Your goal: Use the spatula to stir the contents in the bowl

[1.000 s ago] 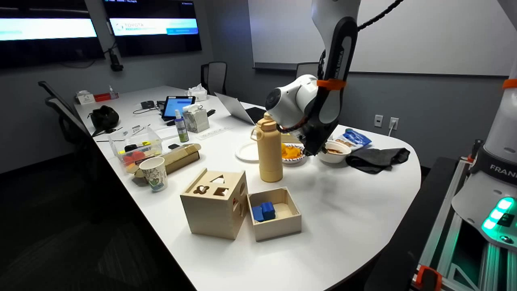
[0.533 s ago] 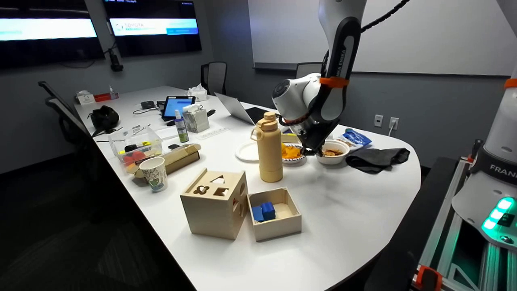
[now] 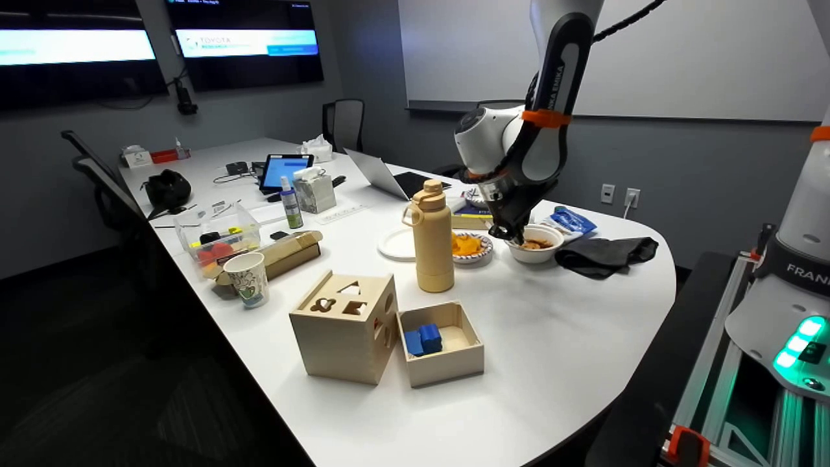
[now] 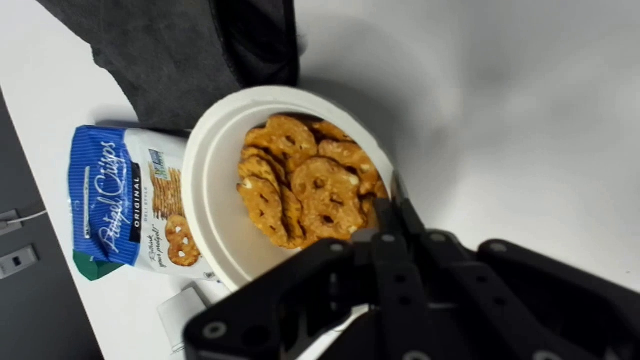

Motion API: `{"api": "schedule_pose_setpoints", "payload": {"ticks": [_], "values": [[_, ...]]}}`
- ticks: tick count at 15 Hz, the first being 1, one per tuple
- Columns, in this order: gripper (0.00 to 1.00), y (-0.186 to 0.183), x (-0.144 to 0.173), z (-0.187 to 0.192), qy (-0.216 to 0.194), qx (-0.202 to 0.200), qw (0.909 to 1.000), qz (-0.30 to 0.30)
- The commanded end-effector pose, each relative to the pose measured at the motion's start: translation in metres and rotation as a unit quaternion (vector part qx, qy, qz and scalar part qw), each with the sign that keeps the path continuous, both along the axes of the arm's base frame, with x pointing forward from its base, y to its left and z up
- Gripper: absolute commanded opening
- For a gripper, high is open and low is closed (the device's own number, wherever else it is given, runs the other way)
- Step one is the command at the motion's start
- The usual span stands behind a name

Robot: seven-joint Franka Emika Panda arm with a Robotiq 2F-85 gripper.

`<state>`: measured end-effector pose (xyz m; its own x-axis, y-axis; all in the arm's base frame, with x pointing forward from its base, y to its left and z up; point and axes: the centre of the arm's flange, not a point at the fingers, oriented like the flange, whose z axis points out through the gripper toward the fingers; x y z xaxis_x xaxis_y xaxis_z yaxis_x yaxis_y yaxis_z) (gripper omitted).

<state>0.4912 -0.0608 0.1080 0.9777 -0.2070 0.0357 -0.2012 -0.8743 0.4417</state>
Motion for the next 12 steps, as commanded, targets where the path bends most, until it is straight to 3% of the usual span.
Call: {"api": "schedule_pose_setpoints", "payload": {"ticks": [1,3,6,10,12], "values": [[0.01,0.001,-0.027,0.051,-0.004,0.002,1.0000,-0.004],[0.01,0.004,-0.036,0.070,0.005,-0.012,0.9998,-0.013],[0.01,0.003,-0.046,0.086,0.085,-0.058,0.9937,-0.046],[0.01,-0.003,-0.052,0.091,0.196,-0.121,0.9705,-0.074],[0.01,-0.005,-0.047,0.081,0.227,-0.145,0.9609,-0.062]]}}
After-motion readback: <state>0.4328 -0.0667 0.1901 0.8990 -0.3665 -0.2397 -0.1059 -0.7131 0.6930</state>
